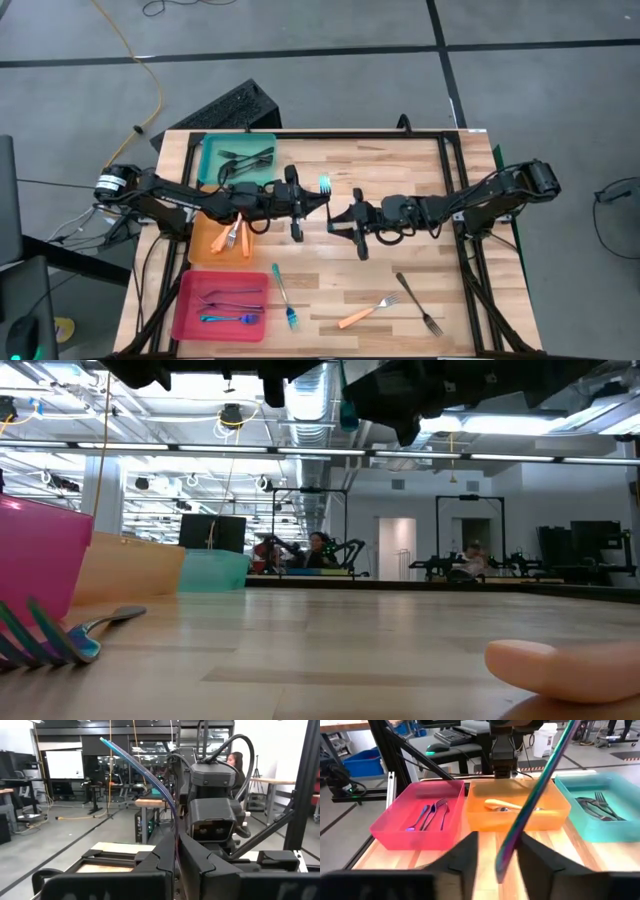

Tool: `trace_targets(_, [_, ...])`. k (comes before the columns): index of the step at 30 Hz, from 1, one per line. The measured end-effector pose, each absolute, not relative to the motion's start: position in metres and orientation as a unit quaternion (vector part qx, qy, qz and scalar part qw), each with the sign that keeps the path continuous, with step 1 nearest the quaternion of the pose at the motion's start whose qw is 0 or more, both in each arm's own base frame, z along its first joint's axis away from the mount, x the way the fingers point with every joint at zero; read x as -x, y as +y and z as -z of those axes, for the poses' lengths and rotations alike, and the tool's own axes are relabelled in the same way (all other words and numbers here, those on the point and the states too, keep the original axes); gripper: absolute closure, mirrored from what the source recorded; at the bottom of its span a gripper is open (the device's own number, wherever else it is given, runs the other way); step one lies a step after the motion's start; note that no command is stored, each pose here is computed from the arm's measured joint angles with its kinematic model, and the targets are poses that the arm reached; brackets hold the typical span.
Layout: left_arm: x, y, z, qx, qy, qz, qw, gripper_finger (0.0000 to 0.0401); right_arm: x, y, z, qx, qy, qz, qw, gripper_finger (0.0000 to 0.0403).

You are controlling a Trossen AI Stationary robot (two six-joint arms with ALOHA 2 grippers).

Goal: Sort silverware by color (type)
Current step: Put the blue fork into the pink bin

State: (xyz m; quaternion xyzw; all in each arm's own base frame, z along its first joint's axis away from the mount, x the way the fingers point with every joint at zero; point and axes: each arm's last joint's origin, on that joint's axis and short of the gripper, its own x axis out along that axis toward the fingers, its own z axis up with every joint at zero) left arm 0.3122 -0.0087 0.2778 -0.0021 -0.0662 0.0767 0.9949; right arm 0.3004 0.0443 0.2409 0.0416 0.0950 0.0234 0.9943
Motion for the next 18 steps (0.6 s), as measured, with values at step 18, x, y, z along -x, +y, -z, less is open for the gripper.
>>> trace_targets(18, [-0.241,-0.011,-0.31,0.04,0.069,-0.089,0.993,0.0401,-0.29,0.049,-0.214,-0.043,0.241,-0.019,0.969,0.0148])
